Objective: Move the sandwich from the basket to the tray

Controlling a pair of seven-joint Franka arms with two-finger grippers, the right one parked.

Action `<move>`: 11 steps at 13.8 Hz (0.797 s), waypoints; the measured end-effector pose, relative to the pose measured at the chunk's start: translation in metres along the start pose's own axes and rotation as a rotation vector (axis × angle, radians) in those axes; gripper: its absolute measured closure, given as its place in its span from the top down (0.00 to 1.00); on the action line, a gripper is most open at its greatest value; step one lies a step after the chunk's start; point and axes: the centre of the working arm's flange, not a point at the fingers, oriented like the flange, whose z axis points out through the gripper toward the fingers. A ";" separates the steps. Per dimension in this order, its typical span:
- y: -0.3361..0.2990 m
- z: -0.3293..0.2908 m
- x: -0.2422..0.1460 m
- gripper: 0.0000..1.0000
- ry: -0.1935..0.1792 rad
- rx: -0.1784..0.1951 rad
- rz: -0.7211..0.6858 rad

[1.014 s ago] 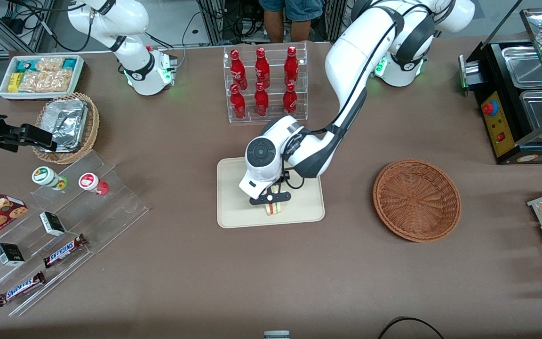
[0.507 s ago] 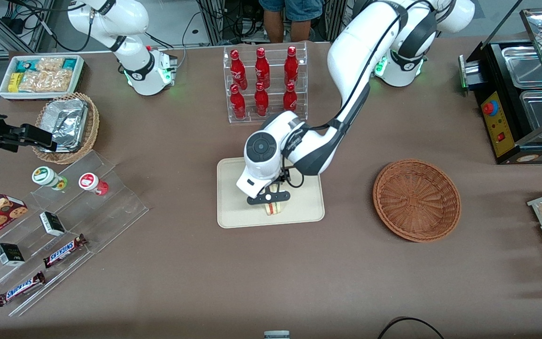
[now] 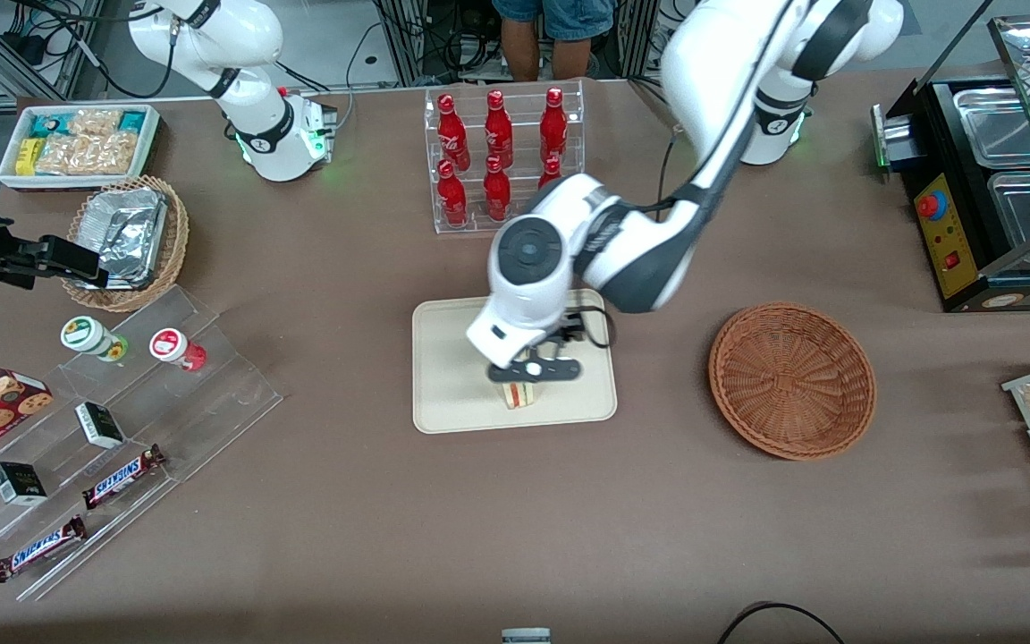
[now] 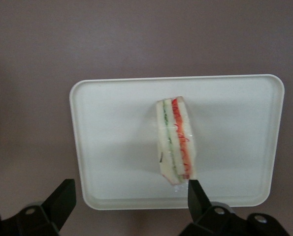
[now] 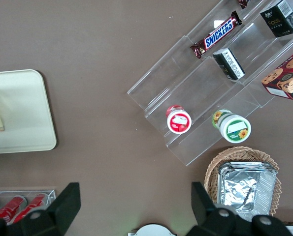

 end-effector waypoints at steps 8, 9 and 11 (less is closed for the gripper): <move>-0.206 -0.058 0.064 1.00 -0.054 -0.011 0.080; -0.229 -0.063 0.066 1.00 -0.064 -0.011 0.099; -0.271 -0.073 0.069 1.00 -0.083 -0.012 0.117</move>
